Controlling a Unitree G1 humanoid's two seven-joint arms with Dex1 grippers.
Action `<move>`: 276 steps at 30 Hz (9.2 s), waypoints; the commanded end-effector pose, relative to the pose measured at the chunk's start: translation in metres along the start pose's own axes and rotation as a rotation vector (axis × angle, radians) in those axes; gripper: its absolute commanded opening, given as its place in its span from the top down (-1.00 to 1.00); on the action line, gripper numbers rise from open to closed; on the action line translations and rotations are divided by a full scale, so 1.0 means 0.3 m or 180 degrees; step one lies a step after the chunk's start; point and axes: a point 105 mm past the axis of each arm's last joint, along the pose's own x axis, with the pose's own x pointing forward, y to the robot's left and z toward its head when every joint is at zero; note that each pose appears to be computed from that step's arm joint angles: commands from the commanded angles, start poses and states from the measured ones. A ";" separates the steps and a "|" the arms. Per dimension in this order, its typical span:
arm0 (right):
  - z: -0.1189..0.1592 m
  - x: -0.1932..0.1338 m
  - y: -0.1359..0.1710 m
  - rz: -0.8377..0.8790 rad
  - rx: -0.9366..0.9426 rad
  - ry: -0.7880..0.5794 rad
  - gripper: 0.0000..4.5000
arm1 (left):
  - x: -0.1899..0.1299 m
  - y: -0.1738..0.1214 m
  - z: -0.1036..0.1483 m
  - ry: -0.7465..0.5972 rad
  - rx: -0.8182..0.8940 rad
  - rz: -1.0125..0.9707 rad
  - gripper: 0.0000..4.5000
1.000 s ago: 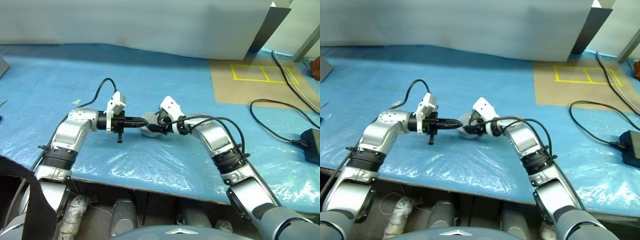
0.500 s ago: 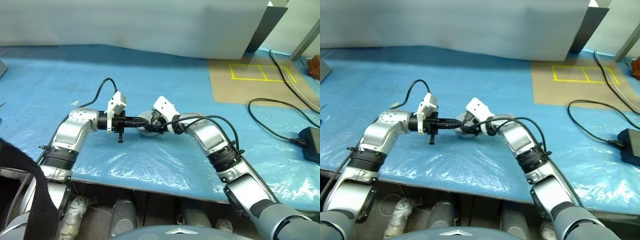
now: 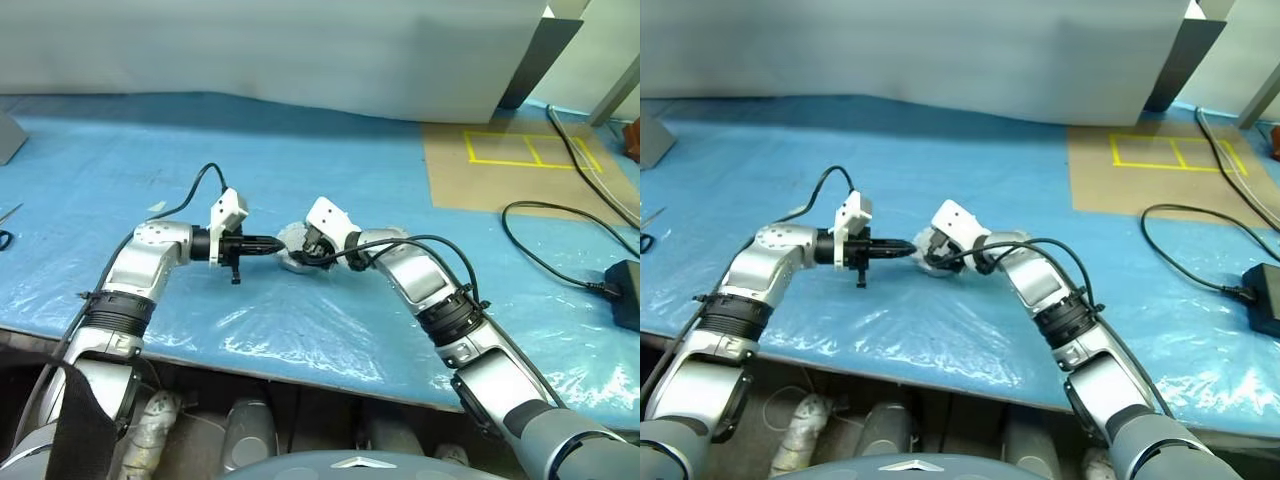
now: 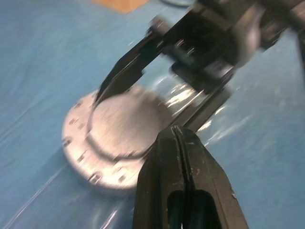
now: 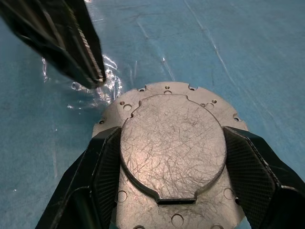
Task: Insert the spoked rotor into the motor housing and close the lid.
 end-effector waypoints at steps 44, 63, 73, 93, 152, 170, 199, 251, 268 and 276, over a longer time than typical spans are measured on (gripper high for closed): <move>0.079 -0.200 -0.059 0.0067 0.0227 -0.0939 -0.98 | 0.092 0.026 -0.059 0.0313 0.0359 -0.0070 1.00; -0.124 -0.193 -0.009 0.0611 0.3310 -0.0715 -0.98 | 0.081 0.023 -0.049 0.0281 0.0356 -0.0104 1.00; -0.060 -0.130 -0.031 0.0684 0.3609 -0.1038 -0.80 | 0.080 0.025 -0.053 0.0282 0.0351 -0.0075 1.00; -0.077 -0.116 -0.009 0.0634 0.3714 -0.1043 0.53 | 0.056 0.040 0.090 -0.0255 0.0366 -0.0054 1.00; 0.265 -0.294 -0.058 0.1265 0.3636 -0.2137 0.53 | -0.019 0.005 0.288 -0.2226 -0.2443 -0.0345 -0.99; 0.247 -0.284 -0.067 0.1139 0.3751 -0.2077 0.53 | 0.074 0.010 0.270 -0.2255 -0.2894 -0.0438 -0.30; 0.227 -0.249 -0.081 0.1057 0.3888 -0.1996 -0.38 | -0.087 0.112 0.391 -0.2792 -0.2478 0.0029 -0.07; 0.179 -0.219 -0.075 0.0784 0.3625 -0.1767 -0.39 | -0.756 0.361 -0.235 -0.2227 -0.2652 0.3965 -0.98; 0.142 -0.368 -0.154 -0.0251 0.1797 -0.1688 -0.39 | -0.076 0.064 0.353 -0.1471 -0.0464 0.0465 -0.98; 0.035 -0.433 -0.171 -0.0680 0.1640 -0.1425 -0.39 | 0.077 -0.025 0.262 -0.0987 -0.0156 0.0077 -0.98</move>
